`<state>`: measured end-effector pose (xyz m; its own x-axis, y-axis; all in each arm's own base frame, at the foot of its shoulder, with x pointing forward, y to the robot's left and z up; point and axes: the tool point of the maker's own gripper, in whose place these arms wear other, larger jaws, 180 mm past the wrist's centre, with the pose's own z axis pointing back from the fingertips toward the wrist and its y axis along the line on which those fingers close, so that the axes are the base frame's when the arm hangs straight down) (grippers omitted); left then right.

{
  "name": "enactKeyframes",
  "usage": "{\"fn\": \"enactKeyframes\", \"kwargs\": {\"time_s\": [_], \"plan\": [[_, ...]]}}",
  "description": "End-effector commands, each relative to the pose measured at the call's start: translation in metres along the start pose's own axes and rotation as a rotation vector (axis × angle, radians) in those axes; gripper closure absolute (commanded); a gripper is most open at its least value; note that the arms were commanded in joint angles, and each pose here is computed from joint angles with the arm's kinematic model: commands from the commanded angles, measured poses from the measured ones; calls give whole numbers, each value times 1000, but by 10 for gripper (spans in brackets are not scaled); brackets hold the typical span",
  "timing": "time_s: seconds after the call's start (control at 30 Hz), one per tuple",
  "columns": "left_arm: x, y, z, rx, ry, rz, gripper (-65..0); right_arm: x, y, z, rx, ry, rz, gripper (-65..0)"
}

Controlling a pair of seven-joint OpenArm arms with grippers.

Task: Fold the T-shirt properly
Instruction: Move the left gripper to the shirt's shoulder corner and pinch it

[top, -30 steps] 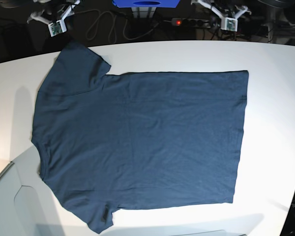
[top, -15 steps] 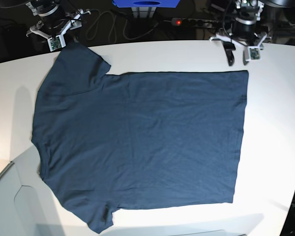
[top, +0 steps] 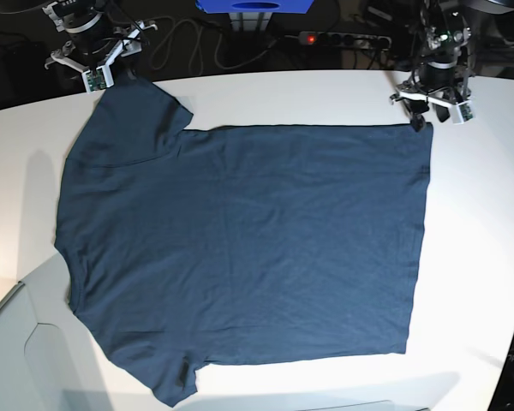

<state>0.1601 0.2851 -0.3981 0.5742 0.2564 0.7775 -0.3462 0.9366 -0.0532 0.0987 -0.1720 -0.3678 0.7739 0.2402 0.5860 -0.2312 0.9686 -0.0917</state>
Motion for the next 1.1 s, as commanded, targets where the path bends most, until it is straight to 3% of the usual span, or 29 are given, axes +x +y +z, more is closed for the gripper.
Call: {"fn": "enactKeyframes", "kwargs": {"time_s": [0.0, 0.5, 0.8, 1.07], "plan": [[13, 2, -1, -5, -46, 9, -335, 4, 0, 3, 2, -19, 8, -359], [1, 4, -28, 2, -13, 74, -333, 4, -1, 3, 0, -19, 12, -359], [1, 4, -27, 0, -12, 78, -120, 5, -2, 3, -4, -21, 10, -366], [0, 3, -27, -1, -10, 76, -100, 20, -7, -3, -18, -65, 11, -366]]}}
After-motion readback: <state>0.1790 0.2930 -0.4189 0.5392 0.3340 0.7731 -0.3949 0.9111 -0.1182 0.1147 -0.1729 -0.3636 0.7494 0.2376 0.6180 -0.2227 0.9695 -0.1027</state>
